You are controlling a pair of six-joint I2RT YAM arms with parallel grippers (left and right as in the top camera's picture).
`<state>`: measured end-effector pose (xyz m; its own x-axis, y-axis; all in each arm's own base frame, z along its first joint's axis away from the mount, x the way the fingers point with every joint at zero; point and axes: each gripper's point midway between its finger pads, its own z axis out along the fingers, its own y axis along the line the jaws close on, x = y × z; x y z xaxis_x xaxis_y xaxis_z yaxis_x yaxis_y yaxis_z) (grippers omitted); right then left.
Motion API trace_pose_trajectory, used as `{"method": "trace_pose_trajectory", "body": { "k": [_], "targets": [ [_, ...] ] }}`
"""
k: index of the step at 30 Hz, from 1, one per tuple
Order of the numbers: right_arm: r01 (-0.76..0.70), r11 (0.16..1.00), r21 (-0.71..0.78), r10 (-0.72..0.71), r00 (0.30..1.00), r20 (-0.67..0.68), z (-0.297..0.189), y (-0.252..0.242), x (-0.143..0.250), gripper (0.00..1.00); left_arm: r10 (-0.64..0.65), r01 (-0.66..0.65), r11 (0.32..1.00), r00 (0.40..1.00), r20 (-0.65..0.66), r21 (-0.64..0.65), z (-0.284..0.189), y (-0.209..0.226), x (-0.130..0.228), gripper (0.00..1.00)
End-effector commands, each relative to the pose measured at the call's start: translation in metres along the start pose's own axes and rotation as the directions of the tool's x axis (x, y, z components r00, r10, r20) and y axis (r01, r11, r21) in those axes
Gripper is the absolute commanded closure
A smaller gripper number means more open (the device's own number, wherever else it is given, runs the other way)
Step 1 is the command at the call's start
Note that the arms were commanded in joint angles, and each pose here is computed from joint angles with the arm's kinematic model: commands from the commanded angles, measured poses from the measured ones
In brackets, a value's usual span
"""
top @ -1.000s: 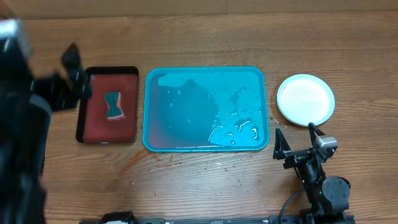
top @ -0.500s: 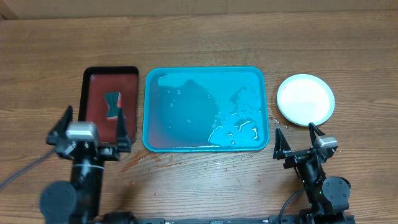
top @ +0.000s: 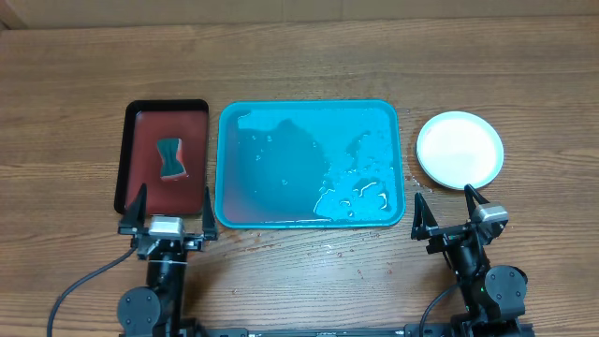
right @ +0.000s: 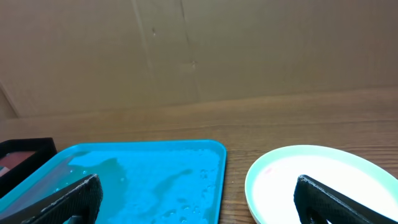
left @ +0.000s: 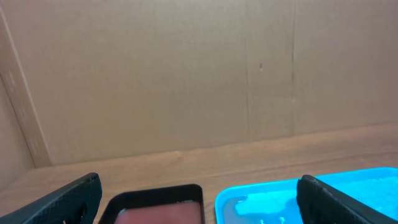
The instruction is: Clean dirty plates on tray and stack at the side
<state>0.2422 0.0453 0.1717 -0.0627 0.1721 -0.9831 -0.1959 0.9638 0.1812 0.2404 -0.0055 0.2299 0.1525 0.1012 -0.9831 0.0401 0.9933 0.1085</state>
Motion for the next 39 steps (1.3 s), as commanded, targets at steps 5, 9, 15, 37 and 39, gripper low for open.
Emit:
{"method": "trace_pose_trajectory", "body": {
  "k": [5, 9, 15, 37, 39],
  "targets": [
    [0.003, 1.000, 0.003, -0.004, 1.000, 0.008, 0.000, -0.001, 0.001, 0.00, 0.076, -0.074, 0.997, 0.993, -0.085, 0.026, 0.000, -0.006, 0.041, 0.00],
    [0.003, 1.000, 0.003, -0.004, 1.000, 0.008, 0.000, -0.001, 0.001, 0.00, 0.080, -0.072, 0.996, 0.978, -0.191, 0.045, -0.004, -0.009, 0.067, 0.00],
    [0.003, 1.000, 0.003, -0.004, 1.000, 0.008, 0.000, -0.001, 0.001, 0.00, 0.065, -0.059, 0.998, 0.975, -0.213, 0.031, -0.005, -0.007, 0.072, 0.00],
    [0.003, 1.000, 0.003, -0.004, 1.000, 0.008, 0.000, -0.001, 0.001, 0.00, 0.065, -0.059, 0.998, 0.975, -0.213, 0.031, -0.005, -0.007, 0.072, 0.00],
    [0.004, 1.000, 0.003, -0.004, 1.000, 0.008, 0.000, -0.001, 0.001, 0.00, 0.065, -0.059, 0.998, 0.975, -0.213, 0.031, -0.005, -0.007, 0.072, 0.00]
  ]
}}
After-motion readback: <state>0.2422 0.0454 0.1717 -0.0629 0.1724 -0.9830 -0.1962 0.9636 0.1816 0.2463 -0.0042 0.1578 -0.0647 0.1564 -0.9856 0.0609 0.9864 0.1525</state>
